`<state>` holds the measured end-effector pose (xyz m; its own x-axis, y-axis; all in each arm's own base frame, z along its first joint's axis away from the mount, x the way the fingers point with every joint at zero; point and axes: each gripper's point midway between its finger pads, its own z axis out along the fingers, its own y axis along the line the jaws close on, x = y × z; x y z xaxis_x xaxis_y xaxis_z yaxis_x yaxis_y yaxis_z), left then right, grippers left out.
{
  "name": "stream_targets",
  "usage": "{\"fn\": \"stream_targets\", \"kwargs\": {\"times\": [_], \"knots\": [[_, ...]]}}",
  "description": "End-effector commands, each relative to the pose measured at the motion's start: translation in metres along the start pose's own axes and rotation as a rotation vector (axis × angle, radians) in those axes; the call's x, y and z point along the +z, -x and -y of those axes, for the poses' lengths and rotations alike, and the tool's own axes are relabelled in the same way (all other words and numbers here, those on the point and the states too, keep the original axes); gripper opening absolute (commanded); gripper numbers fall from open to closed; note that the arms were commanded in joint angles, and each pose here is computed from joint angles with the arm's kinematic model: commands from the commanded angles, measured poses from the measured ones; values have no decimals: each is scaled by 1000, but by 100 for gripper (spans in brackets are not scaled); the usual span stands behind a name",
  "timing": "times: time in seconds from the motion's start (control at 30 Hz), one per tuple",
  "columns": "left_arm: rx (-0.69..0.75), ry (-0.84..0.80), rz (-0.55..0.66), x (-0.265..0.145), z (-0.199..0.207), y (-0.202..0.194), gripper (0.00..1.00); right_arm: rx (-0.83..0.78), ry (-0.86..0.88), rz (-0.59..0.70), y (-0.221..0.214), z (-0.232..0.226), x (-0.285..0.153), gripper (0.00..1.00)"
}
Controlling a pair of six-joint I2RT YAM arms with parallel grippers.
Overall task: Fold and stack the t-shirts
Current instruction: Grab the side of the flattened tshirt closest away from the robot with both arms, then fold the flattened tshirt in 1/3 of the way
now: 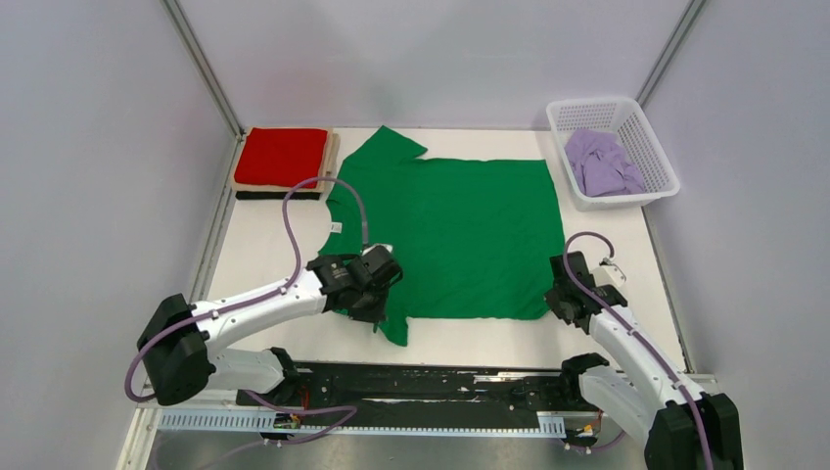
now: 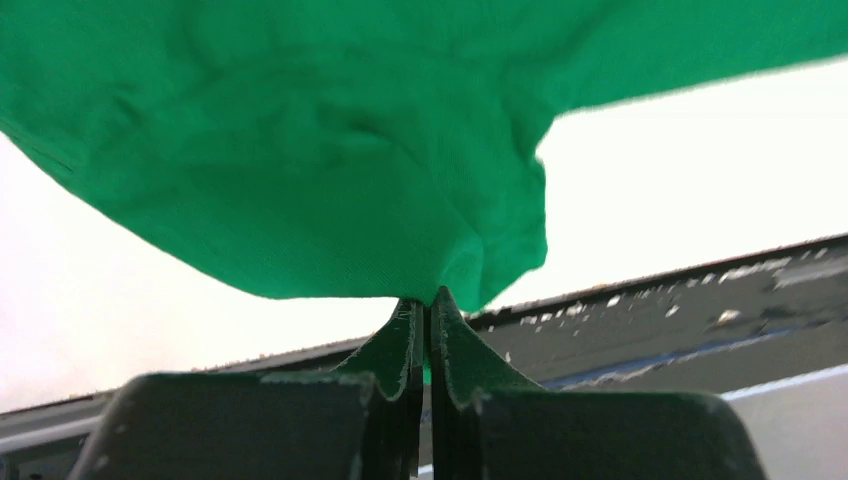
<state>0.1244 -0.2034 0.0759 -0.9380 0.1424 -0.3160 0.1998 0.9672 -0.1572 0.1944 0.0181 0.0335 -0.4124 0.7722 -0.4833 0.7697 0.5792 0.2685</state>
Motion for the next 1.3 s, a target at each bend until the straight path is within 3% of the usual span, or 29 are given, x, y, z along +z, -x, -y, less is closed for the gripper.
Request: {"fn": "stream_targets", "kwargs": {"times": [0.0, 0.23, 0.47, 1.27], "knots": [[-29, -47, 104, -4, 7, 56, 1, -49, 95, 22, 16, -34, -9, 0], [-140, -110, 188, -6, 1, 125, 1, -103, 90, 51, 31, -50, -10, 0], [-224, -126, 188, 0, -12, 171, 1, -124, 69, 76, 47, -62, -9, 0], [-343, -95, 295, -8, -75, 269, 0, -141, 46, 130, 106, -115, 9, 0]]}}
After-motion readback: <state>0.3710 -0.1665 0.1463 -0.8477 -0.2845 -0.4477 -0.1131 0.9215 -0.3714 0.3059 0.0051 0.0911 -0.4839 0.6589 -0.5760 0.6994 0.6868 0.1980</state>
